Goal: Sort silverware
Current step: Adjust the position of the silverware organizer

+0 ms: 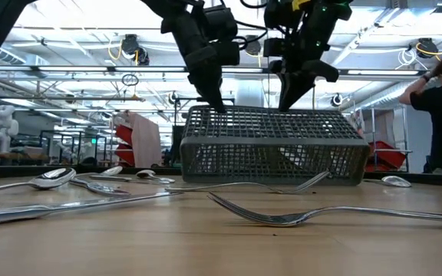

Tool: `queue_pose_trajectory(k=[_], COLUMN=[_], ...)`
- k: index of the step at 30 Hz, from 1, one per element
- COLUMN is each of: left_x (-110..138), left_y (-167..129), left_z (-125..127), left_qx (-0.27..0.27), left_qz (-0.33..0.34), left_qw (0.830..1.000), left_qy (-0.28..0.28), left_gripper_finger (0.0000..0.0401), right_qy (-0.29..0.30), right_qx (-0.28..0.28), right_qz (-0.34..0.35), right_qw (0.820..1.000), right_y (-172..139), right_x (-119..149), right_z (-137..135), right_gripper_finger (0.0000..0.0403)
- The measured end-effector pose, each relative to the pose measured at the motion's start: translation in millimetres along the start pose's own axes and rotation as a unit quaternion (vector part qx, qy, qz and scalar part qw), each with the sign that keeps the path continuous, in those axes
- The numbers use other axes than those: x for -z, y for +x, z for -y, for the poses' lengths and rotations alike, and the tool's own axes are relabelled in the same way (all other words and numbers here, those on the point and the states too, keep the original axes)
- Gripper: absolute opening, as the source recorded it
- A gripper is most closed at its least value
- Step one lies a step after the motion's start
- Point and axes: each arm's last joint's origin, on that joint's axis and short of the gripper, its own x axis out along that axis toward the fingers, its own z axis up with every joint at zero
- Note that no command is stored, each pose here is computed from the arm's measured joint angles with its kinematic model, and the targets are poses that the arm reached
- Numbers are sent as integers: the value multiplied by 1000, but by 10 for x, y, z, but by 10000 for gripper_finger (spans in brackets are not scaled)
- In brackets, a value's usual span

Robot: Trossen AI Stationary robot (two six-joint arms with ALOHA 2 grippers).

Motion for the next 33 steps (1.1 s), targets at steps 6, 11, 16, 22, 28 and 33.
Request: queue_pose_trajectory(k=[6, 11, 16, 22, 28, 33], left_x=[-38, -57, -71, -90, -131, -173], left_y=[-28, -51, -111, -191, -210, -219], left_z=[138, 258, 375, 490, 584, 610], left_qx=[-18, -18, -32, -81, -128, -176], left_qz=[-10, -16, -24, -35, -38, -34], left_qw=[1000, 1000, 999, 995, 987, 980], left_qy=[13, 14, 29, 55, 89, 91], left_gripper_finger=[32, 32, 32, 32, 10, 9], right_qy=[-14, -30, -56, -93, -112, -125], right_qx=[1, -2, 12, 53, 62, 57], right_qz=[-3, -4, -19, -33, -37, -69], right_qw=[1000, 1000, 998, 994, 991, 988], right_y=[-18, -36, -61, -102, -122, -14], right_x=[-47, -95, -146, -222, -255, -222], right_z=[-89, -192, -326, -490, -594, -664], right_gripper_finger=[1, 0, 0, 0, 0, 1])
